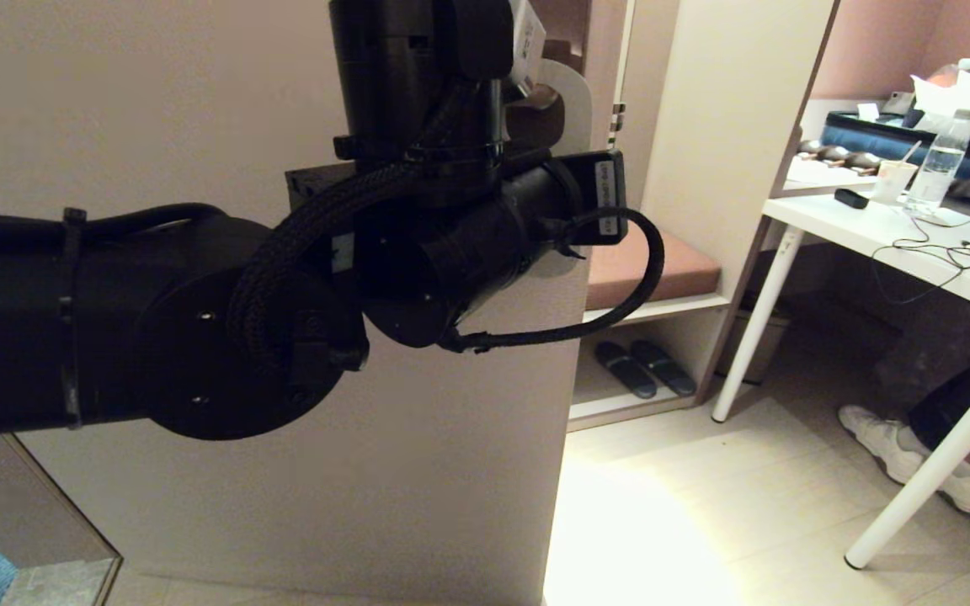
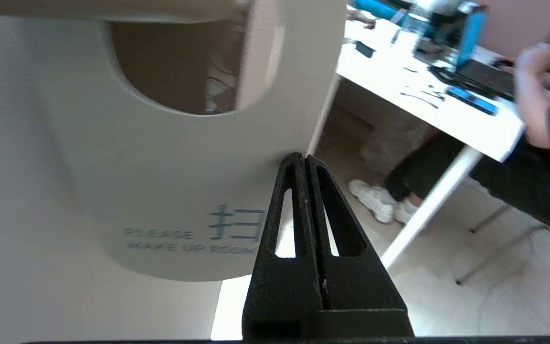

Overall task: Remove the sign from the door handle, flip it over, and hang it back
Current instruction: Hang the sign back with the other side facing out

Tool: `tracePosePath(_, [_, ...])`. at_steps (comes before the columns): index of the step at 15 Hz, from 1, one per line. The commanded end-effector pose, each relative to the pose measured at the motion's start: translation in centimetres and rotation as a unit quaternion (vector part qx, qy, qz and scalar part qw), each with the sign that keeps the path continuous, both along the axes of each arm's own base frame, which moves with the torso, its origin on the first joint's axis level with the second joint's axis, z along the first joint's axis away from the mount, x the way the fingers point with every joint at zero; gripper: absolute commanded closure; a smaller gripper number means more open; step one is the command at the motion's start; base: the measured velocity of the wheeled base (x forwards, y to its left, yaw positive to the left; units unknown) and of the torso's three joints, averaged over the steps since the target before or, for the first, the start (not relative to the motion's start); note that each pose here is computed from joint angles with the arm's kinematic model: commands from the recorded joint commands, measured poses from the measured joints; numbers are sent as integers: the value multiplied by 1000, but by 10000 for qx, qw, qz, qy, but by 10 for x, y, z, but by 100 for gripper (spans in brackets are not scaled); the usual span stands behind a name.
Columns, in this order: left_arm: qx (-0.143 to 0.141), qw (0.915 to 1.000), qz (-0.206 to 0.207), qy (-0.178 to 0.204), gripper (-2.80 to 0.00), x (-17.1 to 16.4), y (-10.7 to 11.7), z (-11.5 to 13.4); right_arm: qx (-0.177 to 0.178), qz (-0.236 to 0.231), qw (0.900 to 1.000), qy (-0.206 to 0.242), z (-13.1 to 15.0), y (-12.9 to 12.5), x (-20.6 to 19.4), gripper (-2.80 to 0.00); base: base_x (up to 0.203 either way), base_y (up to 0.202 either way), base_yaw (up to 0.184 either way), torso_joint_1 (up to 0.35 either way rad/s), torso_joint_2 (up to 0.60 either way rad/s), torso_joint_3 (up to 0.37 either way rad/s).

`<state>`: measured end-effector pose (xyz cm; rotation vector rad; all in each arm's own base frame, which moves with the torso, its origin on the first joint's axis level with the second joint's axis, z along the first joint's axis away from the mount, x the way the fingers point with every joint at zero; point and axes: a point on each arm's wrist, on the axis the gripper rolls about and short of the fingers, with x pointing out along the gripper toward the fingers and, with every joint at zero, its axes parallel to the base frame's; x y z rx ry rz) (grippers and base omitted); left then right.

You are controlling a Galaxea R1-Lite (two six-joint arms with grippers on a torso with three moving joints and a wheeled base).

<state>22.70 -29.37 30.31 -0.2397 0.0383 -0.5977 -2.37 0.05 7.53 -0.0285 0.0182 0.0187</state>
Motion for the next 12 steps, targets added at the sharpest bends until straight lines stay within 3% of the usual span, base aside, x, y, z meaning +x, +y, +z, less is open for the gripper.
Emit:
tracePosePath(1, [-25,9999,131,-2,0,0,2,1,-2,0,10000,7,0,0,0,0,0,0,0,0,0,0])
tracePosePath(12, [31,9981,612,43,0,22,27,-3,-2,0,10000,7,0,0,0,0,0,0,0,0,0,0])
